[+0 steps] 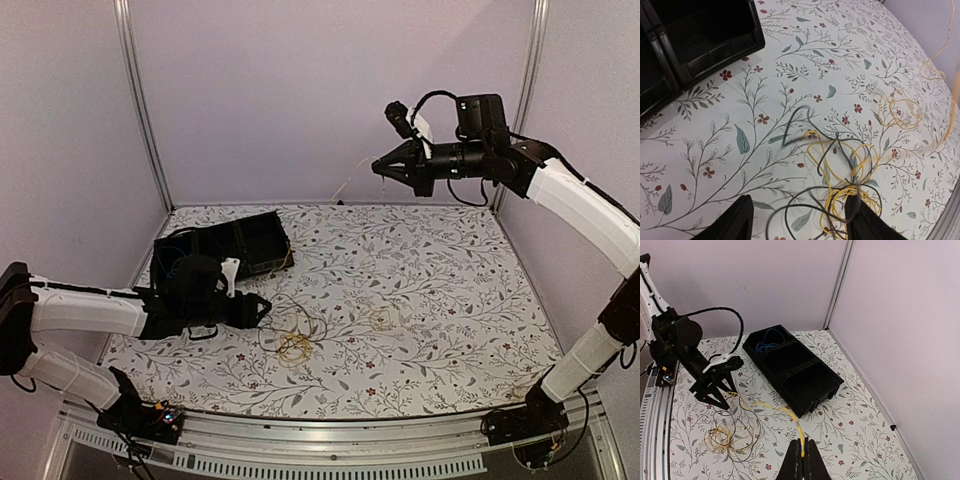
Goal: Untangle the cables
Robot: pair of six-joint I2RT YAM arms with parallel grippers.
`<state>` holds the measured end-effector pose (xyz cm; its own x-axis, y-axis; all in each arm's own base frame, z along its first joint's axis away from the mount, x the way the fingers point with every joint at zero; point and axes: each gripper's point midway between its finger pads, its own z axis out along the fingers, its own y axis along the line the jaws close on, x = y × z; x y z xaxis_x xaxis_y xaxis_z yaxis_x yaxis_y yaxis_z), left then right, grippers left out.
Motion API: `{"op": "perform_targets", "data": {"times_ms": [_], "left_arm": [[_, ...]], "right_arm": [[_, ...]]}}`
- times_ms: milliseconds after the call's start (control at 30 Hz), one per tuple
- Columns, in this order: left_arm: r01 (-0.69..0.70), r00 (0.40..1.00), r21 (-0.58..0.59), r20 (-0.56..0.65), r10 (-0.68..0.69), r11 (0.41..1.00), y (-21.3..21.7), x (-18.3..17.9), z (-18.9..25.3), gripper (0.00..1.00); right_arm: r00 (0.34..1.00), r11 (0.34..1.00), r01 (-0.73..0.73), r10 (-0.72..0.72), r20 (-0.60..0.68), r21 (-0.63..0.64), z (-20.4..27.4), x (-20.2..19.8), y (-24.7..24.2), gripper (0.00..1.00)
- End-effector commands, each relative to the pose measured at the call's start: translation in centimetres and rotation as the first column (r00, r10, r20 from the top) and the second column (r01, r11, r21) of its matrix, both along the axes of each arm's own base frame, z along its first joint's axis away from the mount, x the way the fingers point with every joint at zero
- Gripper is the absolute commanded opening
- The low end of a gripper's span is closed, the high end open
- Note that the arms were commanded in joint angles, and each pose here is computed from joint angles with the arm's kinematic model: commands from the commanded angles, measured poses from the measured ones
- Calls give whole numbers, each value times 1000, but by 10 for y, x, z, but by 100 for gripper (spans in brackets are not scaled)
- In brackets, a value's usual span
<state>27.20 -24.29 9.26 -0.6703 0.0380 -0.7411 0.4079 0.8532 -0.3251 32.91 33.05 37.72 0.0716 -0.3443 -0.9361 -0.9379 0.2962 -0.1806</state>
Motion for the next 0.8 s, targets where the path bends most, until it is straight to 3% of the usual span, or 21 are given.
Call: {"op": "perform_targets", "data": {"times_ms": [0,400,600,767], "left_arm": [[-24,999,37,34,23,999,20,-6,-2,76],[58,947,-87,319,-27,994,22,-13,85,75],[146,898,-120,433,-80,982,2,-15,119,75],[219,843,-92,519,-141,971,-24,-15,155,75]], "right_arm": [[996,996,66,-69,55,61,35,9,-21,0],[999,999,48,-48,-12,22,-8,10,-17,0],[1000,999,-10,10,-10,35,10,-5,-12,0],[987,988,-149,146,72,38,55,-52,5,0]]}}
